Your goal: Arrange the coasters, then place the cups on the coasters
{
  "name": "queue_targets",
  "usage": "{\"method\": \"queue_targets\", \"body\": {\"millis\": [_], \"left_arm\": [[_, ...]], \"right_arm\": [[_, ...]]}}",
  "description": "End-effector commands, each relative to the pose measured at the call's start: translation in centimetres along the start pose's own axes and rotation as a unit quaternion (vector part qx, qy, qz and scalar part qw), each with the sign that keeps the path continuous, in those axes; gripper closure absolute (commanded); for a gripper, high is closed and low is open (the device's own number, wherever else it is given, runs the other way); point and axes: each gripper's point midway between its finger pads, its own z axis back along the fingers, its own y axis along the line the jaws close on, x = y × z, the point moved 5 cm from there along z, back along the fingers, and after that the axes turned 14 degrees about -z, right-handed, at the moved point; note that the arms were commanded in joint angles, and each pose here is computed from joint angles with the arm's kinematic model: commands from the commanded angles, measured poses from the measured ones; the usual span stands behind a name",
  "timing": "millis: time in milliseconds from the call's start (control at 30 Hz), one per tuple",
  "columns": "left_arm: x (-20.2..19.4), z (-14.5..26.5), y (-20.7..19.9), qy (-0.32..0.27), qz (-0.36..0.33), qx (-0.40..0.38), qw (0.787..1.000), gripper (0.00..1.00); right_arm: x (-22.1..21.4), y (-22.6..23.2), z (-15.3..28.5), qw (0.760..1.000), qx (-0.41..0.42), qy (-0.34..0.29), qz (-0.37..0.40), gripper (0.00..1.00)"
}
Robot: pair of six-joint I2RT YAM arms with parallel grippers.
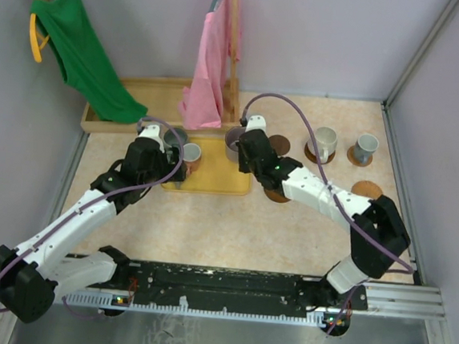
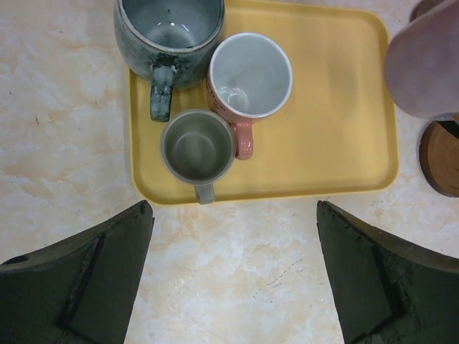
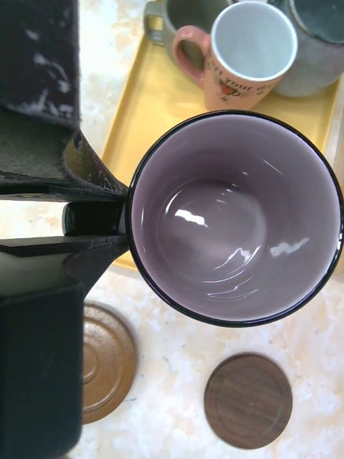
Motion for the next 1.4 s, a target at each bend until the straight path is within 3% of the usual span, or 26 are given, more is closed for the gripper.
{"method": "queue_targets", "body": {"millis": [0,233,700,1367], "left_arm": [[0.6,-0.2,-0.3,-0.014,0.007,-0.011,1.000,0.00],[0.5,-0.5,-0.6,-0.015,0.009,-0.022,1.000,0.00],[0.3,-0.7,-1.1,-0.019,0.009,-0.040,0.999,0.00],[0.0,-0.1,-1.3,-0.034,0.003,-0.059,0.998,0.00]], "right_arm": [[4.2,-0.5,4.1,0.997,0.019,-0.079,-0.017,1.00],[3.6,-4.6,7.3,0.995,0.009,-0.094,-0.024,1.00],[1.3,-13.8,11.5,0.987,-0.099,-0.116,-0.044,1.00],[0.1,-22.2,13.7,0.948,-0.262,-0.137,-0.115,1.00]]}}
